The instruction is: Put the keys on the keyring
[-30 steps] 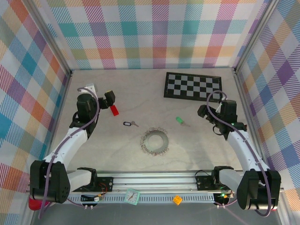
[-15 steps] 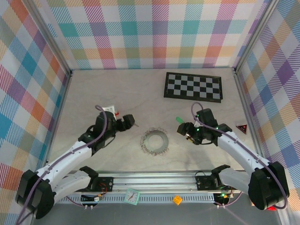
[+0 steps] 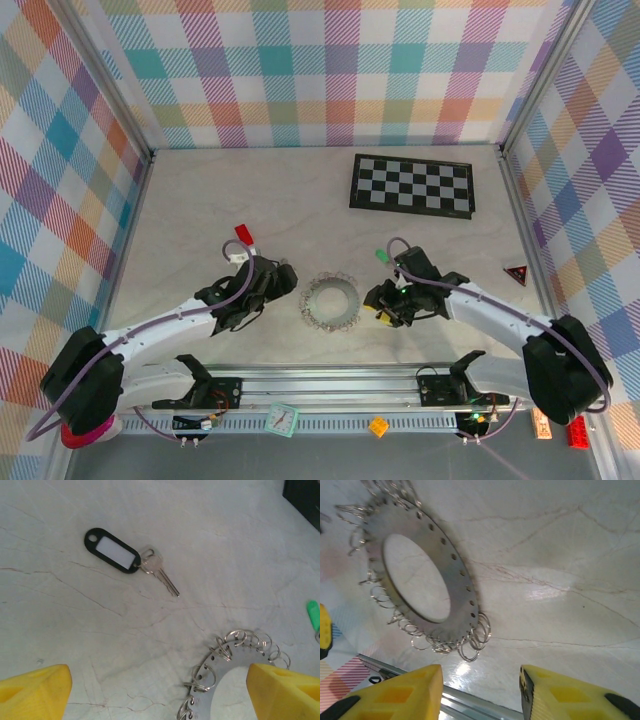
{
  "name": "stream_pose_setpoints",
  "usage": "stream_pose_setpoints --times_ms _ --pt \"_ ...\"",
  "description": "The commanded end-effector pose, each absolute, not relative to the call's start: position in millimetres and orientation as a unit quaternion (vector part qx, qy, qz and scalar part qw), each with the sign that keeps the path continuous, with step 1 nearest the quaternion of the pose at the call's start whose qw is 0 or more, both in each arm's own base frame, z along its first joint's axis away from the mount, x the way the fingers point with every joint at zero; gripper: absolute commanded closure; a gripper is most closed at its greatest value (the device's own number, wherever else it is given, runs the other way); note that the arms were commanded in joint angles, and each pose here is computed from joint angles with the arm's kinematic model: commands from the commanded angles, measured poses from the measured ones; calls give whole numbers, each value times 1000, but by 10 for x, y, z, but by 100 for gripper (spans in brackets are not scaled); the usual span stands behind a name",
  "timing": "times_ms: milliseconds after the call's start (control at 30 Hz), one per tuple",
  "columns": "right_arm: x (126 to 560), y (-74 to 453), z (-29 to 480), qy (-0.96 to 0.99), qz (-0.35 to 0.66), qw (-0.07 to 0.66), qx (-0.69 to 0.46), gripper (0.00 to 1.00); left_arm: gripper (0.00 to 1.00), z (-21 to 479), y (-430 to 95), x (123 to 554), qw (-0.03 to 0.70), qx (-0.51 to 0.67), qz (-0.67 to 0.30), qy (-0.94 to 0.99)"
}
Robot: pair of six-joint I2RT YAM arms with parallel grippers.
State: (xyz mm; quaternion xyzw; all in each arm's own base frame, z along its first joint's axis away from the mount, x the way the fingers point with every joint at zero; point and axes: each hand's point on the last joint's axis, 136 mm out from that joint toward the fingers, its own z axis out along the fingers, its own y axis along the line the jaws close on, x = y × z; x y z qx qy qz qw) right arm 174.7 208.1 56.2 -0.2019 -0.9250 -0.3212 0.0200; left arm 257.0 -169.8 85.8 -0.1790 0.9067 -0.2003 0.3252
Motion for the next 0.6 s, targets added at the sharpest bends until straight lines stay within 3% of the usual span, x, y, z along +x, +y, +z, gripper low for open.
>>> stream_pose_setpoints --times_ms 0,567 --pt "1697 2120 490 -921 -321 35 -218 57 9 896 -1564 2551 342 -211 -185 897" --pt "1651 2379 268 -922 -323 58 -208 70 8 999 -1347 2336 354 -236 -206 881"
